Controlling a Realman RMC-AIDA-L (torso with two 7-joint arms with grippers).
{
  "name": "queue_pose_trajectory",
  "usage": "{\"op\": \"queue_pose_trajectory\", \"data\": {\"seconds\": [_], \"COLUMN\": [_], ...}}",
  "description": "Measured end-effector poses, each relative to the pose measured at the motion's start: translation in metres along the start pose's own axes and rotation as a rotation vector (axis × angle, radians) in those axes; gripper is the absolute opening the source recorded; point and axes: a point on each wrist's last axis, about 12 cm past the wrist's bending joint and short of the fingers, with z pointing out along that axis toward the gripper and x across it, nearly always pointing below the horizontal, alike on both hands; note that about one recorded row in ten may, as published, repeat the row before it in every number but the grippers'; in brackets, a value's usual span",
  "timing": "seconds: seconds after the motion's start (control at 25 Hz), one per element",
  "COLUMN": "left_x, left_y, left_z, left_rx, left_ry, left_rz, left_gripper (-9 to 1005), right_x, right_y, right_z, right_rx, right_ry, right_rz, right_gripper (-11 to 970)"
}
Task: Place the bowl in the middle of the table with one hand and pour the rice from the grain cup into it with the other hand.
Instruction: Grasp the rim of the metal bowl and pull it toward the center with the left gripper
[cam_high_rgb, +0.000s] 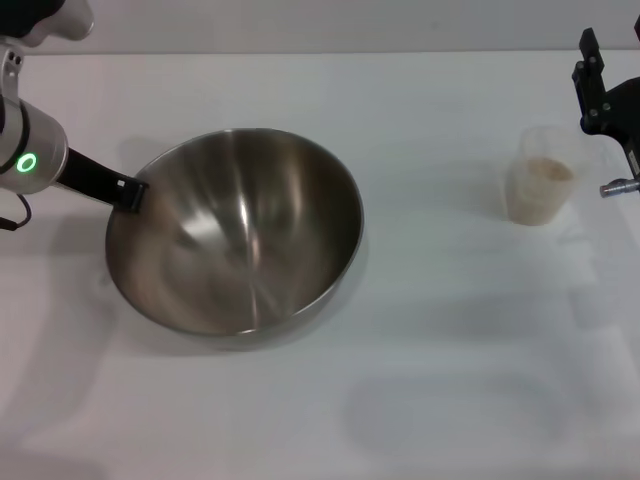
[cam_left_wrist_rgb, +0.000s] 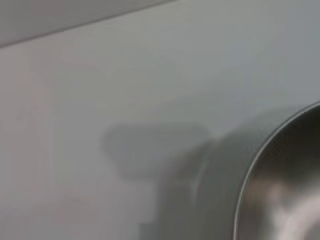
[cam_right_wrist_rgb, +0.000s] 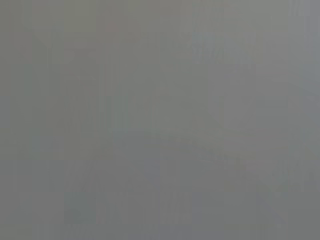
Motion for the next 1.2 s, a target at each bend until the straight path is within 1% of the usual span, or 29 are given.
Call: {"op": "queue_pose_trajectory", "data": {"seconds": [0.16,0.44,0.56,0.6,0.64,0.8,1.2], "left_x": [0.001,0.002,0.004,0.003,0.003,0.0,-0.005], "left_y": [0.001,0.001,-0.002,-0.006,-0.007,-0.01,-0.014], "left_z": [0.001,0.001,-0.001,-0.004,-0.005,-0.011,-0.012], "left_rx": [0.0,-0.002,-0.008,-0.028,-0.033,-0.051,-0.061], "left_ry": [0.016,0.025,0.043,0.041,0.037,0.014,0.005], "left_rz": [-0.006,-0.006,0.011,0.038,0.045,0.063,0.095], "left_gripper": [98,87,88,88,88,89,86], "right_x": [-0.001,-0.003,-0.003,-0.003,-0.003,-0.003,-0.003], "right_y": [0.0,-0.001,0.0,0.0,0.0,-0.001,0.001], "right_z": [-0.002,-0.002,-0.003,-0.003,-0.003,-0.004,-0.004], "right_rx": [0.005,0.009,0.012,0.012,0.012,0.013,0.014], "right_ry": [-0.009,-0.023,-0.028,-0.029,-0.029,-0.029,-0.029], "right_rz": [0.0,0.001,0.002,0.003,0.003,0.003,0.008], "right_gripper": [501,501,501,501,501,501,500]}}
